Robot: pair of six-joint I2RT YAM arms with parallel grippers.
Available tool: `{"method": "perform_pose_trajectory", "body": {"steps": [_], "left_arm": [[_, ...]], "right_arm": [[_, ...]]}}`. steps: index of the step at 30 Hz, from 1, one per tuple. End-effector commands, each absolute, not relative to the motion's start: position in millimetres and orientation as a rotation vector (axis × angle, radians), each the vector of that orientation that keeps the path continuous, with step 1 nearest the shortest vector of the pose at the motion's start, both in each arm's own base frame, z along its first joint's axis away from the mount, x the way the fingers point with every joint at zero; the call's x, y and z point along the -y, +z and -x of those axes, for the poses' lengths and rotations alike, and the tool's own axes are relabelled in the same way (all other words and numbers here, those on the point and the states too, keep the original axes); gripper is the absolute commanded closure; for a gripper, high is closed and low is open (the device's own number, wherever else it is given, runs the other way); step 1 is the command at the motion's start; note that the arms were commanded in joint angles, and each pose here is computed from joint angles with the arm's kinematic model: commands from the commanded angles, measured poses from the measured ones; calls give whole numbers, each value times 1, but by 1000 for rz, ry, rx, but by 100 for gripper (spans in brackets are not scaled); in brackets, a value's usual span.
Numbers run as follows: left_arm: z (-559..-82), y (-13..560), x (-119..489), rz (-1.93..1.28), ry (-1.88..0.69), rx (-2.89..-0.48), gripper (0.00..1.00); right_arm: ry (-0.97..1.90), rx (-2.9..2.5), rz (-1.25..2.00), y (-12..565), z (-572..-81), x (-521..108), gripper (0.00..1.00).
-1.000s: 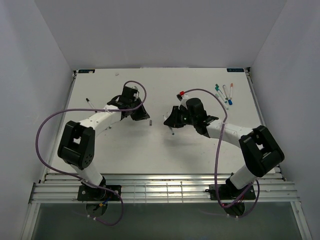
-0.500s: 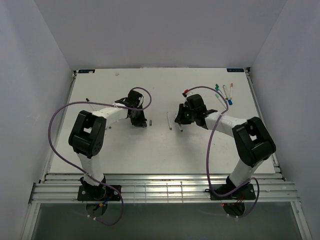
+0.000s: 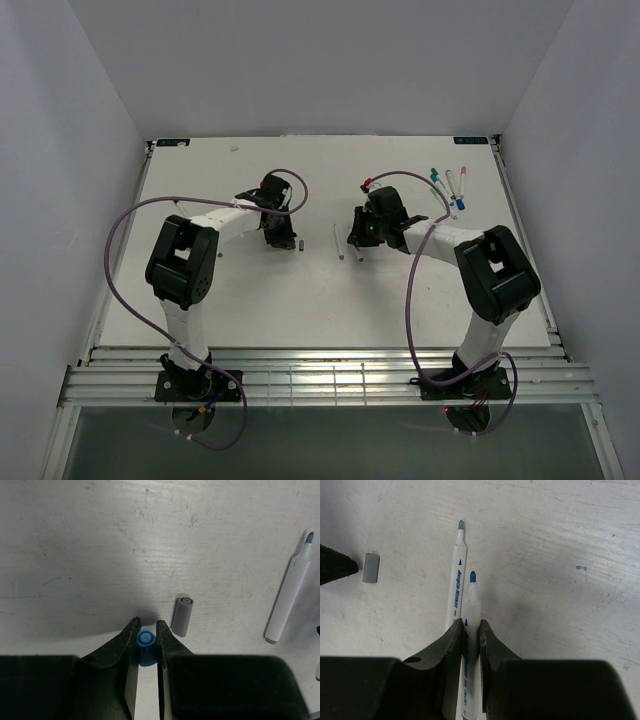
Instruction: Open the pen caps
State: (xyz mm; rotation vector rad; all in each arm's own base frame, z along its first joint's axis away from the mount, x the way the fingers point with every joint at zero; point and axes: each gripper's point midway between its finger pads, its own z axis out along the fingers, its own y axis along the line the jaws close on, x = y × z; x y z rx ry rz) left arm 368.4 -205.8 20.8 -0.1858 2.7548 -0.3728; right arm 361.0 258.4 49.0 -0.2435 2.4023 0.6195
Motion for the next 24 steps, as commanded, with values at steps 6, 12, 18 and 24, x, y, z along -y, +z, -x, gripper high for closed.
{"method": "perform_pose_trajectory", "body": {"steps": [6,12,18,24], "left_arm": [[-374,25,211,162,-377,-2750,64],[-368,21,208,172,-370,-2758,58],[-364,20,204,180,-356,-2759,58],[-361,29,201,182,-359,-2733,53]], "right_arm": [[643,-2369,250,60,-376,-269,92],[640,-2391,242,51,-376,-268,92],[639,-2405,247,47,-378,-270,92],[620,-2427,251,35,-382,-271,92]]}}
